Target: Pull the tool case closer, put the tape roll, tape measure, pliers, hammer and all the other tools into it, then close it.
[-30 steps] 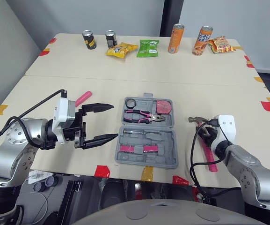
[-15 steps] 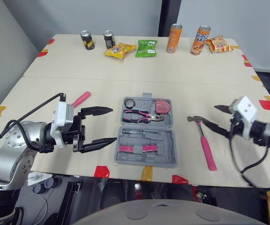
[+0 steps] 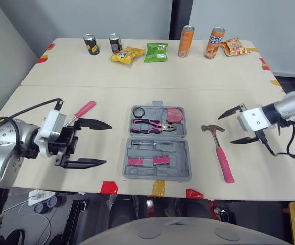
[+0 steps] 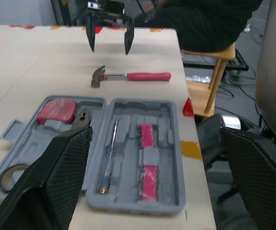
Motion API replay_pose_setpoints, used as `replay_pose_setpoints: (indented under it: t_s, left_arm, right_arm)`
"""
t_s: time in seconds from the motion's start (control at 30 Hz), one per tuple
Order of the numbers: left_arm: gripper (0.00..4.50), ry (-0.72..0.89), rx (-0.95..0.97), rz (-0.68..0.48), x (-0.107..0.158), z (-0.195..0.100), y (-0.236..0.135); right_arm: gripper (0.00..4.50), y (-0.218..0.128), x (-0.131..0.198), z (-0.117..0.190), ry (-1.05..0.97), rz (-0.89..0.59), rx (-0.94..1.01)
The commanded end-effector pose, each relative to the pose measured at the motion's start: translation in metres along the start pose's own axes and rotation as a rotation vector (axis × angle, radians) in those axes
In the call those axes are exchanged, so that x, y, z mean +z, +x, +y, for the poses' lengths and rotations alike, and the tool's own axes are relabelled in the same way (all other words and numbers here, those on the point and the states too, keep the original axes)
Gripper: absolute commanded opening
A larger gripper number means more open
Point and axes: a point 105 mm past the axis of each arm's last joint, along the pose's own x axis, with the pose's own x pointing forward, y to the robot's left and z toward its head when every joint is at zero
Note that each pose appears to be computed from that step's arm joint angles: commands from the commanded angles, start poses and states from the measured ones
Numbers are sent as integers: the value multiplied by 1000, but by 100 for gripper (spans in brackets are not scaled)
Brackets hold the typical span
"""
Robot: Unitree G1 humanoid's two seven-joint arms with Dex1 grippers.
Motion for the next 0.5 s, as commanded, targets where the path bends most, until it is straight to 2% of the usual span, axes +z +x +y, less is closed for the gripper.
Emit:
replay_pose_setpoints:
  t_s: [0.03,0.2,0.47,0.5]
  left_arm:
    - [450,28,-54,-5,6,-3,-8]
    - [450,36,-66,-4,8,-4,-10]
    - [450,64,-47,-19,10,-5,-11]
    - [450,67,-42,-24,11,-4,-10]
  right_arm:
    - [446,8,1,4,-149,40,153]
    - [446,21,-3,8,-274,75,293]
    - [446,41,-9,10,-356,106,412]
    - [422,44,-11,9,-364,120,416]
